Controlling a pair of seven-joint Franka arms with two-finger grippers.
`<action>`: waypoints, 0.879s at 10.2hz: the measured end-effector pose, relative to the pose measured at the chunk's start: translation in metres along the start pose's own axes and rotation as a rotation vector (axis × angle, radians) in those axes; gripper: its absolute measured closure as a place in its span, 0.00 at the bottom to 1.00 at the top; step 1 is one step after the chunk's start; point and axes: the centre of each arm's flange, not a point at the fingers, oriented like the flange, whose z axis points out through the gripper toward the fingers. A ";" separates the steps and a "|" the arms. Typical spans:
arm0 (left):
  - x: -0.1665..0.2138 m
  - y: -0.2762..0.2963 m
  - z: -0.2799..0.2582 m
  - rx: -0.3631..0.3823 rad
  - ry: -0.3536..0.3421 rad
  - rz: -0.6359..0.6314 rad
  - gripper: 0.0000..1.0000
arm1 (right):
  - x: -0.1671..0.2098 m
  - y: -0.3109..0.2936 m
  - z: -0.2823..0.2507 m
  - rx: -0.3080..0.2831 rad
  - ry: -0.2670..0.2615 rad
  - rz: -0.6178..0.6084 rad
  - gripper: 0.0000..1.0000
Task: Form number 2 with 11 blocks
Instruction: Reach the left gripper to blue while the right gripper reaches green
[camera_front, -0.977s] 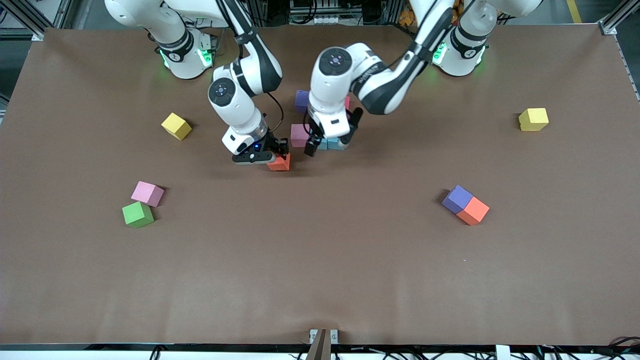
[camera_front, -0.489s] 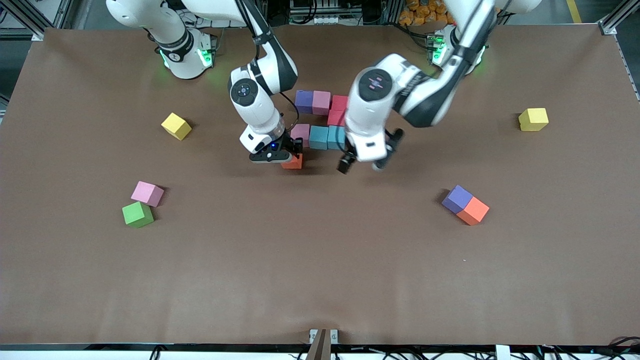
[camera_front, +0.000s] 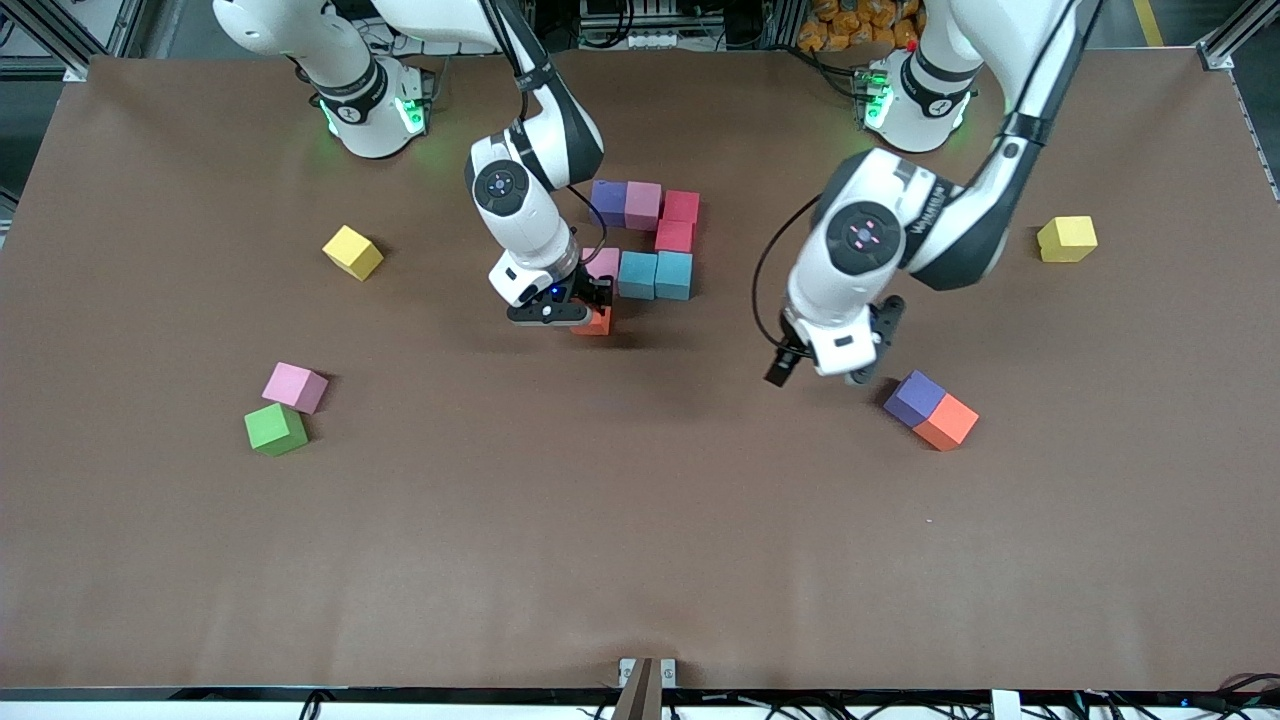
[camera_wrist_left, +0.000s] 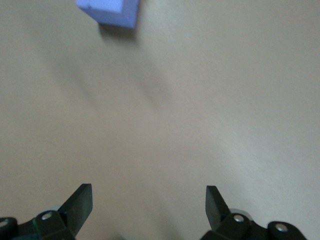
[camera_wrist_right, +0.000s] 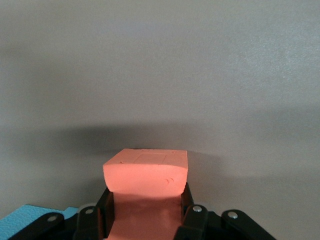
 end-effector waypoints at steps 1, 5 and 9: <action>0.022 -0.004 0.004 0.021 0.001 0.008 0.00 | -0.001 -0.001 0.000 0.000 -0.001 0.004 0.46; 0.113 -0.021 0.041 0.107 -0.004 0.008 0.00 | -0.005 -0.006 0.001 -0.001 -0.003 0.017 0.46; 0.140 -0.027 0.064 0.146 -0.011 0.079 0.00 | -0.009 -0.009 0.002 -0.002 -0.006 0.010 0.46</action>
